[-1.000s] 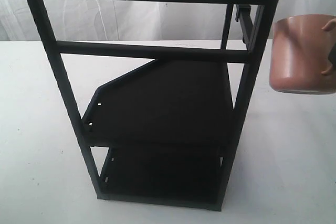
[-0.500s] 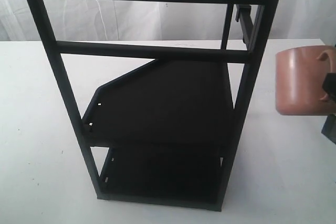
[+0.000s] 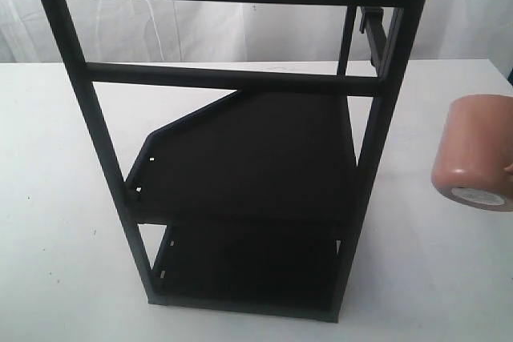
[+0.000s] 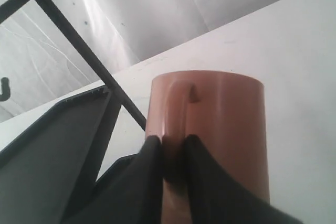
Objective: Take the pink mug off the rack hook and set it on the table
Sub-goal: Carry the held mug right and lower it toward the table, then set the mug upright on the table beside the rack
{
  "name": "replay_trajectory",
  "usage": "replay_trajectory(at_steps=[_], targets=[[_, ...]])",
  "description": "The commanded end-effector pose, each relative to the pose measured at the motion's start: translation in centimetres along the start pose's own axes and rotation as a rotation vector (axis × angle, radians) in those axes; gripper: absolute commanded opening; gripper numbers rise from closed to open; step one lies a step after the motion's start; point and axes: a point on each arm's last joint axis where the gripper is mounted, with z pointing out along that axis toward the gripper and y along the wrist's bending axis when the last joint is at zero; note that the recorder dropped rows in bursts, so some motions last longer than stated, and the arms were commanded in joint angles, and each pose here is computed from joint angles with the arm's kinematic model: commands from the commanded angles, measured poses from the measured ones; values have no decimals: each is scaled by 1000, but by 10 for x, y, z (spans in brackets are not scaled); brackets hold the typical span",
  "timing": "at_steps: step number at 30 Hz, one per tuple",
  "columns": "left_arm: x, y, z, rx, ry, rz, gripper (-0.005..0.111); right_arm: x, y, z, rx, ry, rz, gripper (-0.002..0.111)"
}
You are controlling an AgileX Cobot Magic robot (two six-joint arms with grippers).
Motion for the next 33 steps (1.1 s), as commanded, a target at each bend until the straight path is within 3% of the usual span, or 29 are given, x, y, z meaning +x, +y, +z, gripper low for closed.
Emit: replay_trajectory(at_steps=[1, 4, 8, 14, 20, 25, 33], targets=[[1, 0, 0, -5, -1, 5, 0, 2, -2, 0, 17, 17, -1, 0], [1, 0, 0, -5, -1, 5, 0, 6, 3, 0, -35, 59, -63, 0], [1, 0, 0, -5, -1, 5, 0, 7, 14, -1, -170, 47, -295, 0], [1, 0, 0, -5, -1, 5, 0, -8, 26, -4, -259, -175, -598, 0], [1, 0, 0, -5, -1, 5, 0, 4, 15, -2, -240, -372, -591, 0], [1, 0, 0, -5, -1, 5, 0, 38, -4, 8, -209, -330, -606, 0], [1, 0, 0, -5, -1, 5, 0, 45, -7, 33, -165, -363, -607, 0]])
